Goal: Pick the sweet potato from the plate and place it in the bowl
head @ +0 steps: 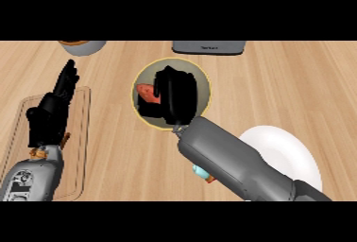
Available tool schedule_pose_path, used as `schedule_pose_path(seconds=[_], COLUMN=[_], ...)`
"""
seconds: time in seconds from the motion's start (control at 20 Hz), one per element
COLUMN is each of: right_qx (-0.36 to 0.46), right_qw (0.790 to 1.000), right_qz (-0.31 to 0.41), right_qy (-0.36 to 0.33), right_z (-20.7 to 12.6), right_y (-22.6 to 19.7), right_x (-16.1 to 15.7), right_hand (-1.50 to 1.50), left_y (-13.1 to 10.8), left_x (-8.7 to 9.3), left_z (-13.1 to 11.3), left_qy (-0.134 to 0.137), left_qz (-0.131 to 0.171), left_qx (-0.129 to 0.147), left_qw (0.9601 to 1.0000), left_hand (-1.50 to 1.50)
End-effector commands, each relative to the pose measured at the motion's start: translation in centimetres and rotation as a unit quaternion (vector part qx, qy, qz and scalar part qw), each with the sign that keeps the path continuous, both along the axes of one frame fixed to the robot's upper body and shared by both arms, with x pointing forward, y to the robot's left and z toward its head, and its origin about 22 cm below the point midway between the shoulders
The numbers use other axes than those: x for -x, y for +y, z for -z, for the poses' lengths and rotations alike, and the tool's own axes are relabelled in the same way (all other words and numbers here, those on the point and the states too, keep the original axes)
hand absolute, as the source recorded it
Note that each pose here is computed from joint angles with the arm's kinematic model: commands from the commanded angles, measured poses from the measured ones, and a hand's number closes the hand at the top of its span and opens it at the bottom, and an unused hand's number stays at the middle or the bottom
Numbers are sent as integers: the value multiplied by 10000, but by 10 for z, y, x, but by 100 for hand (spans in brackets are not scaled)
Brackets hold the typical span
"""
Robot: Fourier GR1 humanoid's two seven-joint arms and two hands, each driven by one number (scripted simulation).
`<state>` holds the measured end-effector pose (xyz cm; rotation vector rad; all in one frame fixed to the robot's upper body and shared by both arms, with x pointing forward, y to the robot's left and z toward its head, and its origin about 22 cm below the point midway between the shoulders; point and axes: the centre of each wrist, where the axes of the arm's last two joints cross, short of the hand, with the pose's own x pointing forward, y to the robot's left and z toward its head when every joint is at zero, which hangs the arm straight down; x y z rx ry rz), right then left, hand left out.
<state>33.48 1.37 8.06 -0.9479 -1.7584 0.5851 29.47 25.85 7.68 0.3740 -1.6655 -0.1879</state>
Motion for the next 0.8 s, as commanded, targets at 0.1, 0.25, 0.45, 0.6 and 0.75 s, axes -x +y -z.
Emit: schedule_pose_path(seconds=[0.1, 0.25, 0.45, 0.6, 0.75], right_qx=[393, 380, -438, -710, -1035], right_qw=[9980, 9967, 9944, 9933, 9922], right_qz=[489, 705, 656, 276, -36], right_qy=[-104, 97, 709, 868, 692], right_z=[3, 17, 26, 35, 36], right_y=[-25, -43, -53, -63, -71], right_x=[-51, -64, -63, -62, -66], right_hand=[150, 150, -150, -150, -150], left_y=[-4, -8, -9, -12, -16], left_x=[4, -6, -5, -4, -6], left_z=[-4, 0, -4, -8, -6], left_qy=[-32, 16, -92, -144, -145], left_qz=[32, 142, 224, 207, 175], left_qx=[-29, -46, 109, -8, 32], left_qw=[10000, 9999, 9996, 9997, 9997], left_hand=[0, 0, 0, 0, 0])
